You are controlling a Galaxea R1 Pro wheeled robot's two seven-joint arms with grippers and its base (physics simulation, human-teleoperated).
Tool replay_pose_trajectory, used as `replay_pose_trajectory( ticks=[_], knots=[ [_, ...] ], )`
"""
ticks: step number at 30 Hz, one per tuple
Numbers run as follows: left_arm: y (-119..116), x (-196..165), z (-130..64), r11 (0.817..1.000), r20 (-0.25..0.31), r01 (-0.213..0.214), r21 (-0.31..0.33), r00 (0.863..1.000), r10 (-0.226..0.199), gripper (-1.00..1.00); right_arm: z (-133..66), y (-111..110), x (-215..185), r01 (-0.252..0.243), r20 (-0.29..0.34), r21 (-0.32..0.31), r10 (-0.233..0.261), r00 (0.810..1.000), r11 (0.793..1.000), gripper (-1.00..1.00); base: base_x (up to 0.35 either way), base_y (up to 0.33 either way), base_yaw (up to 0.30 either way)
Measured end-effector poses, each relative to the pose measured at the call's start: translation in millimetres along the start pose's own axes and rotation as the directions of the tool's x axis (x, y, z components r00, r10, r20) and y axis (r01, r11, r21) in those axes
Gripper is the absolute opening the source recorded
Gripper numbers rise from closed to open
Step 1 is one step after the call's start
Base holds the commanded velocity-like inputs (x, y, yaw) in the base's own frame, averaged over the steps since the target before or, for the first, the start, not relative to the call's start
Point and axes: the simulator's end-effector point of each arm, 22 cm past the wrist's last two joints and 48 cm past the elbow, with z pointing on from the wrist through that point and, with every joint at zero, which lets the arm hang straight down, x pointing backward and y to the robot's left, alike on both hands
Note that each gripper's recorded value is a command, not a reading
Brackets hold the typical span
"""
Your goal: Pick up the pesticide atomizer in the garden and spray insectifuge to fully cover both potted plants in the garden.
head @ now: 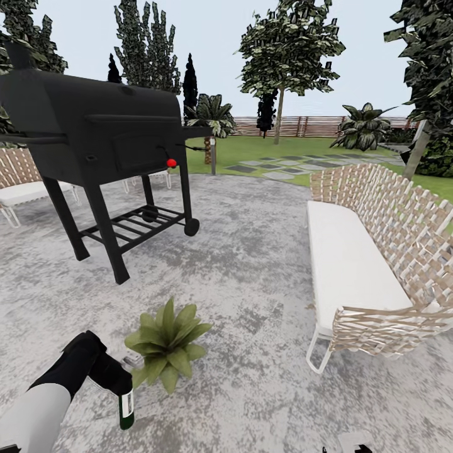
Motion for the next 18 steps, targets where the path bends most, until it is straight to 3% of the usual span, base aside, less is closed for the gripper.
replay_pose_trajectory(
  ticks=[3,4,5,14,18],
  knots=[
    [-0.8,-0.5,0.4,1.000,0.000,0.000,0.001,1.000,0.000,-1.00,-0.1,0.8,-0.1,0.000,0.000,-0.001,0.000,1.000,1.000,1.00,0.237,-0.162,0.000],
    [-0.7,-0.5,0.3,1.000,0.001,0.000,0.001,1.000,0.000,-1.00,-0.1,0.9,-0.2,-0.001,0.000,-0.001,0.001,1.000,1.000,1.00,0.000,0.000,0.000],
    [6.9,13.5,3.1,1.000,-0.034,-0.002,-0.022,0.999,0.001,-1.00,-0.2,6.3,0.3,-0.001,-0.003,-0.012,0.001,1.000,1.000,1.00,0.000,0.000,0.000],
    [5.7,13.2,3.5,1.000,-0.033,-0.002,-0.020,0.999,0.001,-1.00,-0.3,6.1,0.3,-0.001,-0.002,-0.012,0.001,1.000,1.000,1.00,0.002,-0.005,0.002],
    [5.5,13.4,3.6,1.000,-0.034,0.001,-0.020,0.999,-0.001,-1.00,-0.4,6.6,0.1,-0.001,-0.002,-0.012,0.001,1.000,1.000,1.00,0.056,-0.182,0.163]
  ],
)
